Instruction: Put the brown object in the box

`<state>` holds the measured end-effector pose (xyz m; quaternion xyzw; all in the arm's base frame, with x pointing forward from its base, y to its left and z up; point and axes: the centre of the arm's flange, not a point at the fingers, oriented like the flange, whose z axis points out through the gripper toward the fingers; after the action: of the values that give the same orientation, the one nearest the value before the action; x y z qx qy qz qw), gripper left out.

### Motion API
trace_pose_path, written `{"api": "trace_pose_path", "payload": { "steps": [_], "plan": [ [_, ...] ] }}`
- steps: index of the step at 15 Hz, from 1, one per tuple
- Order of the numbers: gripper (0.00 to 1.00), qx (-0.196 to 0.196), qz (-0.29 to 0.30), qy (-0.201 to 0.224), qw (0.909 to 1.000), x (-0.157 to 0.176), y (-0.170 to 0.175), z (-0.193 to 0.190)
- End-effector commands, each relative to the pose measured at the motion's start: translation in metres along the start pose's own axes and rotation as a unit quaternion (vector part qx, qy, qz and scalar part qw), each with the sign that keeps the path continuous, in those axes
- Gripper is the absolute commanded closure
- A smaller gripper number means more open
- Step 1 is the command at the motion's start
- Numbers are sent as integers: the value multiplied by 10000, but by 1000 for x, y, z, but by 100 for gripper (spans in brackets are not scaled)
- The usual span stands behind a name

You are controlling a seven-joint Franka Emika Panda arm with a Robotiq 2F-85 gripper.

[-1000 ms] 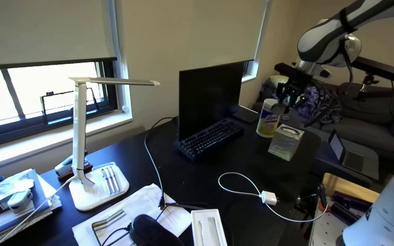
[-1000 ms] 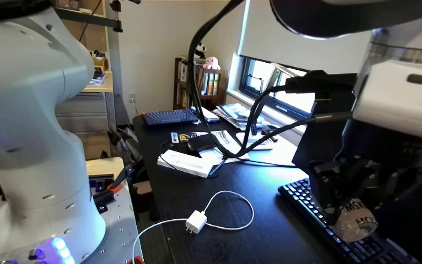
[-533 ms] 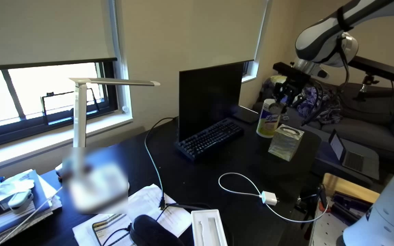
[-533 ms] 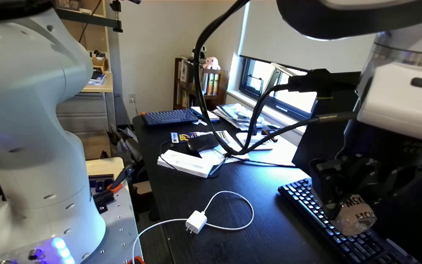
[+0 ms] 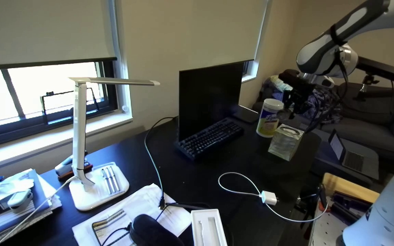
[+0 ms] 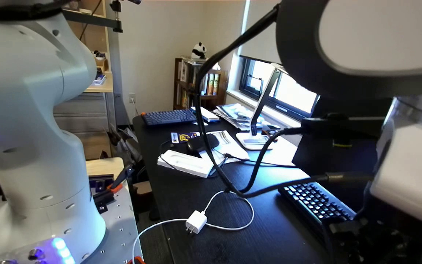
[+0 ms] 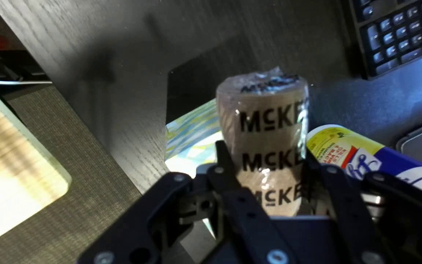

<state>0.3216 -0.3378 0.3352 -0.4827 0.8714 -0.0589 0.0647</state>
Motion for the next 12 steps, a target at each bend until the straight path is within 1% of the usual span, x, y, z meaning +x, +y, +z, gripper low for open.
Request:
{"api": "trace_pose_path", "payload": {
  "steps": [1,2,4,8,10,11,12],
  "plan": [
    [81,-441,93,112,9989,27,-4,23],
    [81,-504,167,107,9985,34,-2,27],
    [81,-498,384,151,9979,49,-2,32],
    [81,-563,653,209,9961,78,-7,31],
    [81,-478,777,239,9955,88,-12,36],
    [81,-391,986,319,9938,91,-15,39],
    [81,-374,1068,341,9930,95,-17,40]
  ]
}}
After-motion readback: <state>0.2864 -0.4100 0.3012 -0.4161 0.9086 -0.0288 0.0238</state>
